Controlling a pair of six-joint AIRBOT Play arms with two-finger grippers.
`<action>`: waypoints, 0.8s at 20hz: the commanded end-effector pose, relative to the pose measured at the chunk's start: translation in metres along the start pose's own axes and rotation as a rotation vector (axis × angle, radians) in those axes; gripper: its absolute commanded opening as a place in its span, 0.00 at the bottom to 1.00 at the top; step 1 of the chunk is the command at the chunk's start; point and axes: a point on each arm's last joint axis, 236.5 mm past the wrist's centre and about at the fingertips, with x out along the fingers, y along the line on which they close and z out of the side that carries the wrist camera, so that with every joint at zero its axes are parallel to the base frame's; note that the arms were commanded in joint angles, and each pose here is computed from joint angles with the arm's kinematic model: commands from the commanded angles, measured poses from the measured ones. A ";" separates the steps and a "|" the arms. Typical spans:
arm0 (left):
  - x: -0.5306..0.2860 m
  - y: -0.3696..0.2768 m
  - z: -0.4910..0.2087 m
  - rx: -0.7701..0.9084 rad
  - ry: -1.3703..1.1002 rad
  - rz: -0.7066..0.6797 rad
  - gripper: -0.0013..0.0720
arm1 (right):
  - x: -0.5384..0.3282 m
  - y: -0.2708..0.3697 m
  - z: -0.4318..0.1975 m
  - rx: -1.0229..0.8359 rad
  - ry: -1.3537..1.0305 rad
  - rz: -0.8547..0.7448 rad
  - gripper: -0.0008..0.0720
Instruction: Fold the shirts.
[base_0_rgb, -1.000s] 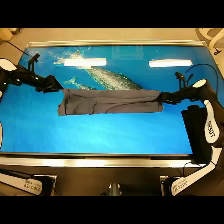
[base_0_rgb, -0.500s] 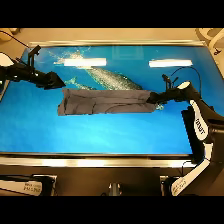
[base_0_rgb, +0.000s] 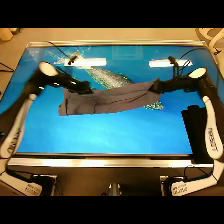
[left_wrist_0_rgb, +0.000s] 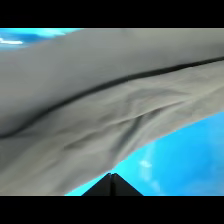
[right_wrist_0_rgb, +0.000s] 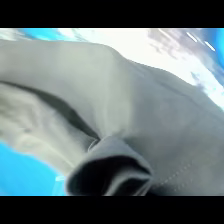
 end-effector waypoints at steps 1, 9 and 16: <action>0.087 -0.053 -0.007 -0.079 -0.017 -0.116 0.05 | -0.059 0.061 0.006 -0.118 -0.036 0.033 0.05; 0.173 -0.145 -0.029 -0.216 -0.072 -0.296 0.05 | -0.157 0.155 -0.002 -0.213 -0.155 0.030 0.05; 0.147 -0.138 -0.025 -0.128 -0.043 -0.313 0.05 | -0.146 0.134 -0.004 -0.194 -0.117 -0.012 0.05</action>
